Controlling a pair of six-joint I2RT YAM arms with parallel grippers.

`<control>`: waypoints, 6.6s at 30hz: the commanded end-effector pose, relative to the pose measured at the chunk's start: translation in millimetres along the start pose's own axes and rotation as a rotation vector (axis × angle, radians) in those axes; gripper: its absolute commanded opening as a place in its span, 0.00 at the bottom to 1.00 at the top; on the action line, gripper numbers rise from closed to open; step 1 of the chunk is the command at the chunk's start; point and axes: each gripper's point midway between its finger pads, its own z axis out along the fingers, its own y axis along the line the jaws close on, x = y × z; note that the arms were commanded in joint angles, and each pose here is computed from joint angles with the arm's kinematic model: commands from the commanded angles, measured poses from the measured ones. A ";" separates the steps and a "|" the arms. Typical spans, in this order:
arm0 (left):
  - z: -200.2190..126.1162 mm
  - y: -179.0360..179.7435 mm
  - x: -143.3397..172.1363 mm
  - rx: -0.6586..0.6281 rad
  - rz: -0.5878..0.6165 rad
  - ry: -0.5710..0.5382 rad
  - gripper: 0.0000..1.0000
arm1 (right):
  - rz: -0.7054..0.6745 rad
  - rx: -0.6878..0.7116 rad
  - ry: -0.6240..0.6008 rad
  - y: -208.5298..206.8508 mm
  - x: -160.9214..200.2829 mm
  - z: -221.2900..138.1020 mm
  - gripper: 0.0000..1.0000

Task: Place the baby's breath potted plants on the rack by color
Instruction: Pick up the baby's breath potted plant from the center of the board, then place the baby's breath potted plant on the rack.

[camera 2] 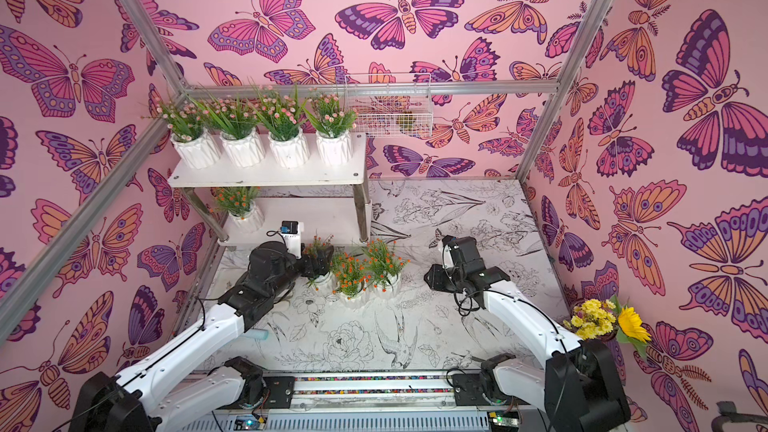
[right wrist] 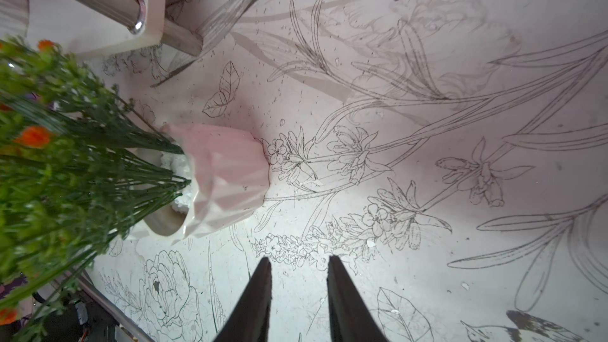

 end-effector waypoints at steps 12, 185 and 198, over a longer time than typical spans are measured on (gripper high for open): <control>-26.0 -62.2 -10.9 0.250 0.200 -0.064 1.00 | -0.083 -0.014 -0.024 40.4 -27.2 22.5 0.29; 112.2 -263.2 118.0 0.615 0.459 0.193 1.00 | 0.054 -0.118 -0.100 18.3 -40.1 -53.7 0.00; 113.6 -266.8 116.9 0.626 0.454 0.193 0.87 | 0.065 -0.123 -0.081 14.0 -31.8 -45.6 0.00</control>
